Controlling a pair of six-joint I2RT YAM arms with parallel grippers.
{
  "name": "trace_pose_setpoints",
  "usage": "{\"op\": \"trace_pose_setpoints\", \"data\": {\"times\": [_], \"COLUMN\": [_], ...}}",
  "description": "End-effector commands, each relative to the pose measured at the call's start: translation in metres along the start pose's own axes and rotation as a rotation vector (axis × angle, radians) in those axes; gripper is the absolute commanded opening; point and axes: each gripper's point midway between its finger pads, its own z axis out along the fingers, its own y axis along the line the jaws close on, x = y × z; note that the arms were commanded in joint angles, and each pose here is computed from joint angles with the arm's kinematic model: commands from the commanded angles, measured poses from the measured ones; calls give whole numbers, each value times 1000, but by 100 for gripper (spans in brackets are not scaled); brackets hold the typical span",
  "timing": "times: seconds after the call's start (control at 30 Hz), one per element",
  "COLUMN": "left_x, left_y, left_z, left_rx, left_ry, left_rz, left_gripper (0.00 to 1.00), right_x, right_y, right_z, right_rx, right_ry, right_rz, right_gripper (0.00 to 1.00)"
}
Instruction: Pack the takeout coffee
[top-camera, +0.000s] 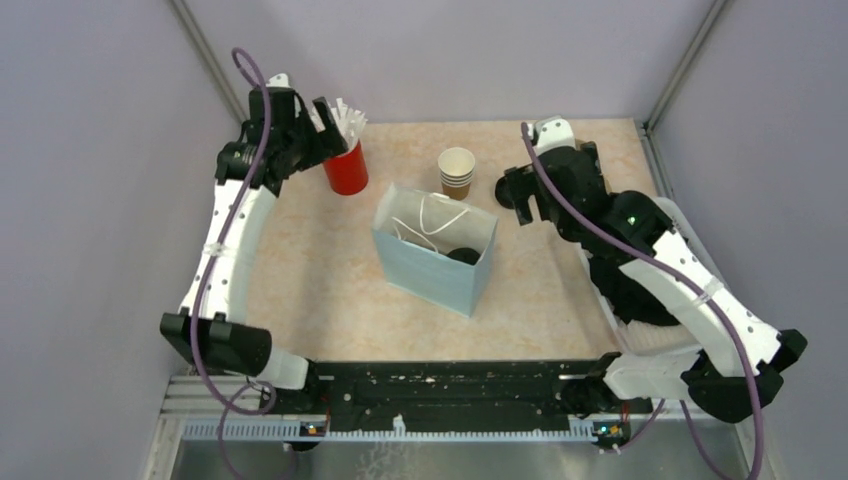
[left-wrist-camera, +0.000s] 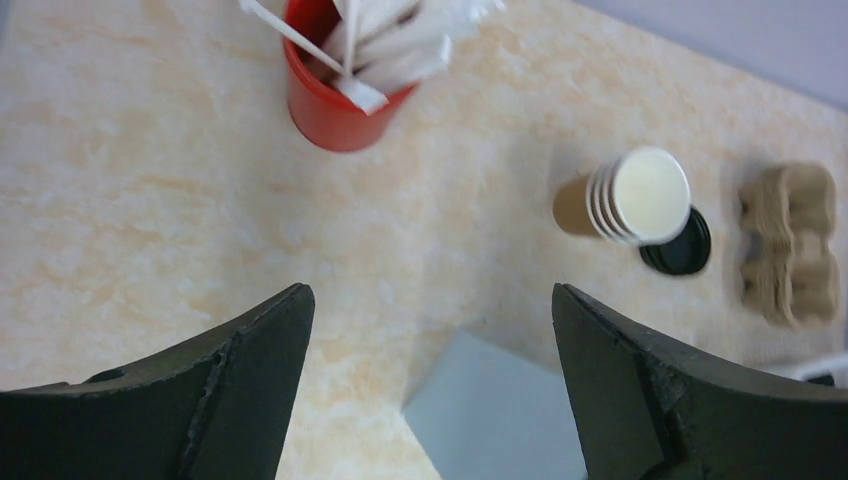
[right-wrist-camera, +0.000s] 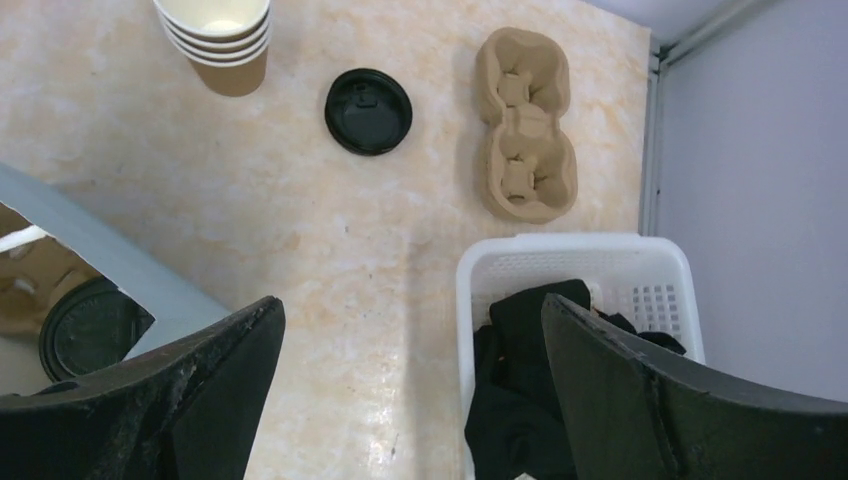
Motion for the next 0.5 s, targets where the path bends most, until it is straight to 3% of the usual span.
{"op": "trace_pose_setpoints", "data": {"times": [0.0,0.2,0.4,0.47], "left_x": [-60,-76,-70,-65], "left_y": [13,89,119,123], "left_z": [43,116,174,190], "left_rx": [-20,-155,-168,-146], "left_ry": [-198,-203,-176,-161], "left_rz": [-28,-137,-164,-183], "left_gripper": [95,90,88,83], "right_x": [-19,-9,6,9], "right_y": [-7,-8,-20,-26], "right_z": [-2,12,23,24], "right_rx": [-67,-106,-118,-102], "right_ry": [-88,-70,-28,-22], "right_rz": [63,10,-6,-26], "right_gripper": [99,99,99,99]}}
